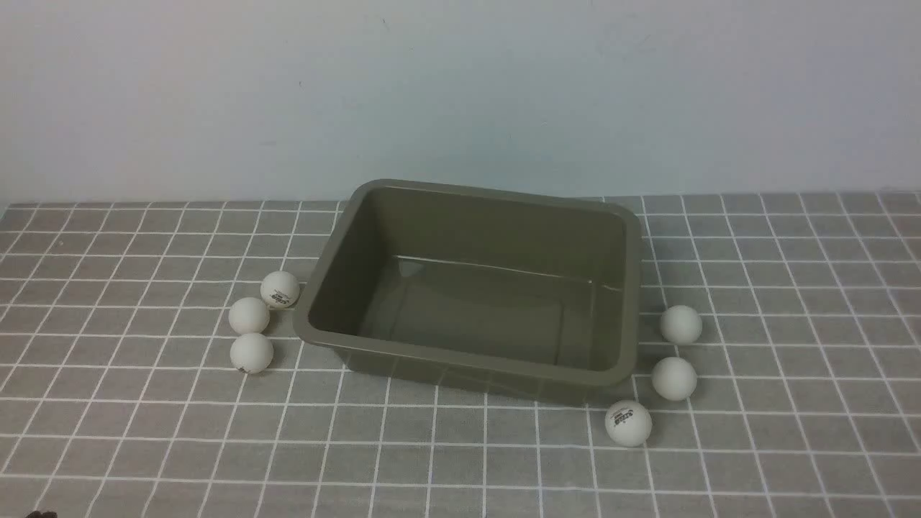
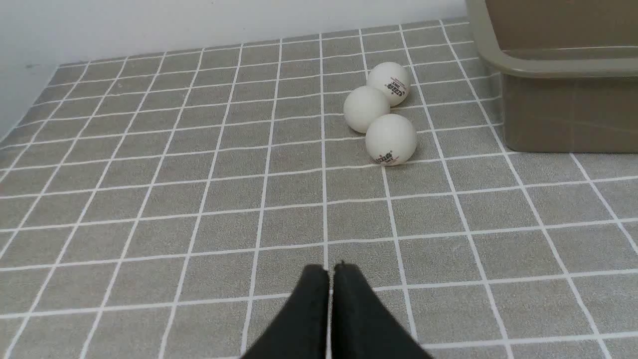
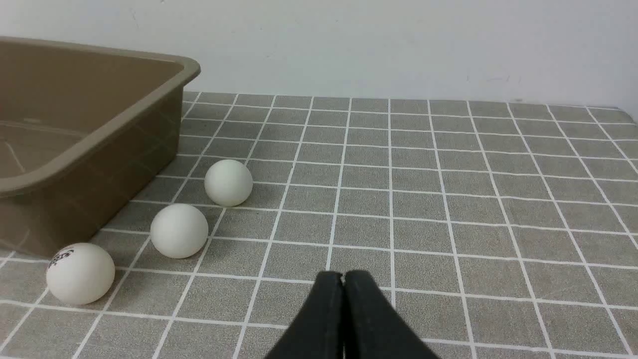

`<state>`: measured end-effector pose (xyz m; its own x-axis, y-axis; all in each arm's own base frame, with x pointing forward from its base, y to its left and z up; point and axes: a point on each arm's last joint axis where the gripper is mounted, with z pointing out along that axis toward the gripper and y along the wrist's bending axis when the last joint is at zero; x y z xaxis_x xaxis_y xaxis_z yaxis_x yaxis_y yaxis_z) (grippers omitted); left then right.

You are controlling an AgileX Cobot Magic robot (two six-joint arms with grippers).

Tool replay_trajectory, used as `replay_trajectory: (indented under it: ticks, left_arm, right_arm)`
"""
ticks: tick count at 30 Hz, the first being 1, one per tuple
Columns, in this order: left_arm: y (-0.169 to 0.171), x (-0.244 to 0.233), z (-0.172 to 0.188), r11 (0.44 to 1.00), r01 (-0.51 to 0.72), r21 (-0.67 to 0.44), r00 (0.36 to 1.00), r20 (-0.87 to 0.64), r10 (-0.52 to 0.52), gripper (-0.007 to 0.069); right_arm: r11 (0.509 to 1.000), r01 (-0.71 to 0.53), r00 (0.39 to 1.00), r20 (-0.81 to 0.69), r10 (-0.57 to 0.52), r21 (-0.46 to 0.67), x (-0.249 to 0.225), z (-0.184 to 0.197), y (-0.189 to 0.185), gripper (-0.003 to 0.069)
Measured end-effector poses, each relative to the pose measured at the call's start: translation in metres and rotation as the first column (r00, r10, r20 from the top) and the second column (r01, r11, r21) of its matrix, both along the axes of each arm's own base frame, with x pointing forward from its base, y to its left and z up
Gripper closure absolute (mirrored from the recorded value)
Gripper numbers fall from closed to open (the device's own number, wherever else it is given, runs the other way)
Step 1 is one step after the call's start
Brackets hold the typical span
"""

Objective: Put the table tennis balls into the box on the grey coffee tablecloth.
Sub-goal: 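Reach for and grasp a ping pong ball on the table beside the basket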

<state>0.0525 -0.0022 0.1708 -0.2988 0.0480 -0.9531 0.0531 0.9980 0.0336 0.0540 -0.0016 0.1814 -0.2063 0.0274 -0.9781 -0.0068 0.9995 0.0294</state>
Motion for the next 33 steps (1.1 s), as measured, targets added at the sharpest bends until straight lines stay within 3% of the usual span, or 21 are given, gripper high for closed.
replay_trajectory:
  ticks: [32, 33]
  left_arm:
    - [0.0, 0.0001, 0.0003, 1.0, 0.0, -0.001, 1.0, 0.003, 0.0, 0.063]
    - [-0.0011, 0.0007, 0.0021, 0.998, -0.004, -0.058, 1.0, 0.023, 0.005, 0.063]
  right_arm:
    - [1.0, 0.0, 1.0, 0.0, 0.0, 0.0, 0.0, 0.0, 0.0, 0.0673]
    - [1.0, 0.0, 1.0, 0.0, 0.0, 0.0, 0.0, 0.0, 0.0, 0.0673]
